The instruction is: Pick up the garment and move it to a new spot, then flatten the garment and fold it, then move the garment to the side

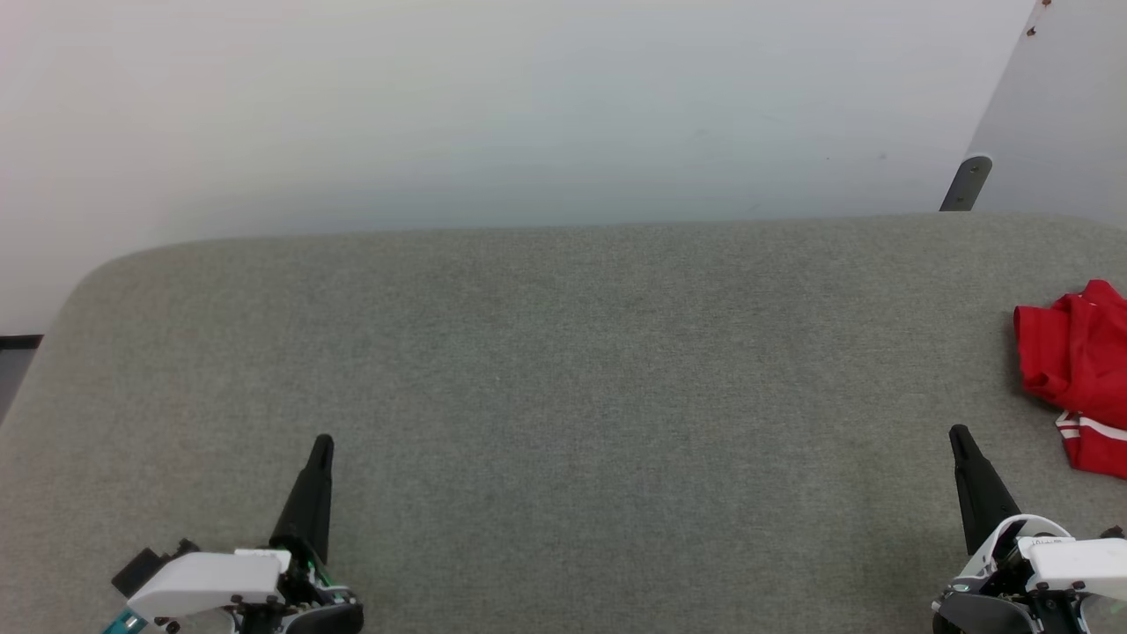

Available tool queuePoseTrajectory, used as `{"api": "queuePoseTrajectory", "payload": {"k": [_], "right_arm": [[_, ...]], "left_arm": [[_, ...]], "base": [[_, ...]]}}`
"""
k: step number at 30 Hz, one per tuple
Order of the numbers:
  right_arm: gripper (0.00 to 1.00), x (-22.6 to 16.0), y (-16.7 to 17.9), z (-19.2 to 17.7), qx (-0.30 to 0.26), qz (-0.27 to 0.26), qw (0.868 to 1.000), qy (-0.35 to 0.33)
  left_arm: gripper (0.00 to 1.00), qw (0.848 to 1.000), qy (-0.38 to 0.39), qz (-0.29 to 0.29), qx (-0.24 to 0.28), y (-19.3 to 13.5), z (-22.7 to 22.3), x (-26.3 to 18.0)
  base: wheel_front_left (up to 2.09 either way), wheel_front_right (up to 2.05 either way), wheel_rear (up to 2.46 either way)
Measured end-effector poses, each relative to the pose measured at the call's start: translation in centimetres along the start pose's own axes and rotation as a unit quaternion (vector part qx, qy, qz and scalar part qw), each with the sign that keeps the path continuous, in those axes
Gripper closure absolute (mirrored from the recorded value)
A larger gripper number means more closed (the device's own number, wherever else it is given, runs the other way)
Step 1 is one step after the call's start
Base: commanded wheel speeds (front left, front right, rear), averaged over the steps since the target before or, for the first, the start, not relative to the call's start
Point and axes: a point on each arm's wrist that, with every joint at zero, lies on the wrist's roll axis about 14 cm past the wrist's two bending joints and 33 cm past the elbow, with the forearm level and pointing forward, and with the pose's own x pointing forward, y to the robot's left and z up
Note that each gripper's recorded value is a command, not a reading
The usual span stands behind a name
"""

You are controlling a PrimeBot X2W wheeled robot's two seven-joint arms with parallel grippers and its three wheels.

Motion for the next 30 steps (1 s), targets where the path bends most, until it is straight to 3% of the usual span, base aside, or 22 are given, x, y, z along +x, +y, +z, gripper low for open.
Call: {"api": "queuePoseTrajectory", "payload": {"k": [30], "right_arm": [[1.0, 0.0, 0.0, 0.0, 0.0, 0.0, 1.0, 0.0]], "left_arm": [[1.0, 1.0, 0.0, 0.0, 0.0, 0.0, -0.01, 0.0]], "base": [[0.0, 0.0, 0.0]]}}
